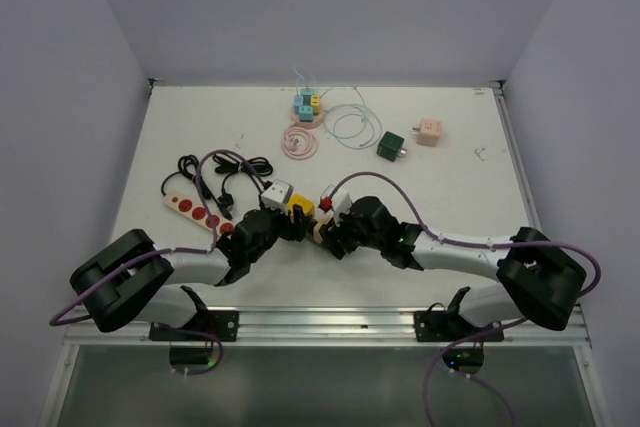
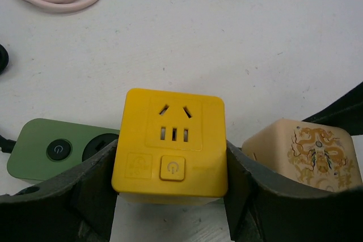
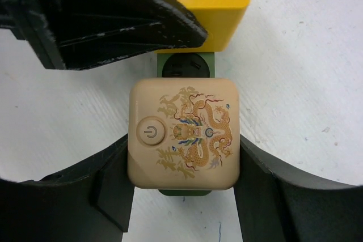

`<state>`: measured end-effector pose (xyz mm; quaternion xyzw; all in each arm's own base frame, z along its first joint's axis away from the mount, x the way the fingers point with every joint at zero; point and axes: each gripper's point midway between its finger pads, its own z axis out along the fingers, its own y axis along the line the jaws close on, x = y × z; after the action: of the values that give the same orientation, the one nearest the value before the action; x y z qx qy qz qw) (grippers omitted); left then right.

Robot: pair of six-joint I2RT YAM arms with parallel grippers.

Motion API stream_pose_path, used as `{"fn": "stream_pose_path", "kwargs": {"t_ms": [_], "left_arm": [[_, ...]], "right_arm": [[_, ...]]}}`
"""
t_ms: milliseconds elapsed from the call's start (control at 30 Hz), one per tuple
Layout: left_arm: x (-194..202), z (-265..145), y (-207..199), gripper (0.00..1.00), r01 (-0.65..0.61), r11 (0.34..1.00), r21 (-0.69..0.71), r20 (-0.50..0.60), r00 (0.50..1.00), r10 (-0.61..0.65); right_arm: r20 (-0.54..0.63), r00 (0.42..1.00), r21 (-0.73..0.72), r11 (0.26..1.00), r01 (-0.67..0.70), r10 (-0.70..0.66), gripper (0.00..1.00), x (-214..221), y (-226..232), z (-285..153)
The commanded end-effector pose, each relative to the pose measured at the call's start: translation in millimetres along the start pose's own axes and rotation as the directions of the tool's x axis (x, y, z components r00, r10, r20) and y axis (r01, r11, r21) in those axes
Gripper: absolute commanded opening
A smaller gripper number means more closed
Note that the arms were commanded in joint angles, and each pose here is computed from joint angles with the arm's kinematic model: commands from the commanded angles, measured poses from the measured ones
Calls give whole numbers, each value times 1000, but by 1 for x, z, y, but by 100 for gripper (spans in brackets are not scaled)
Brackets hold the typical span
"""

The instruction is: Pull the plug off the socket

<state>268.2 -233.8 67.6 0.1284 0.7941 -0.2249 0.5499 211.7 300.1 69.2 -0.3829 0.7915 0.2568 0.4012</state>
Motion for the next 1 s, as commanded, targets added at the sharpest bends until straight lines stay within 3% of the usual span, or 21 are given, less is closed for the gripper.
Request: {"fn": "stream_pose_path", "kwargs": {"t_ms": [0,100,267,333,433,467,633,800,967], "left_arm": [[52,-5,18,0,55,993,-106,-190,979,-75],[55,-2,17,0,53,993,-107,-209,975,-74],[64,-2,23,0,42,990,-137,-237,969,-74],[67,-3,24,0,45,989,-141,-240,968,-78],[67,-5,27,0,63,987,-149,-214,972,-94],[68,-7,27,0,71,986,-149,-208,973,-102],[80,-17,31,0,86,986,-143,-204,972,-115],[89,-17,31,0,84,986,-141,-229,967,-115],[90,-13,30,0,75,987,-140,-242,964,-107]], "right_arm": [[100,971,131,970,205,-219,16,-47,11,-3],[85,953,172,947,272,-290,16,-46,16,-2],[121,959,154,959,237,-256,17,-53,22,-5],[154,966,115,975,190,-207,19,-58,26,-7],[192,981,-38,999,-18,25,20,-70,23,-12],[212,974,-26,997,-72,75,21,-75,5,-14],[181,956,-133,969,-210,232,22,-80,-10,-15],[163,971,-107,982,-158,174,22,-76,-9,-12],[107,979,63,984,169,-175,24,-68,24,-10]]}}
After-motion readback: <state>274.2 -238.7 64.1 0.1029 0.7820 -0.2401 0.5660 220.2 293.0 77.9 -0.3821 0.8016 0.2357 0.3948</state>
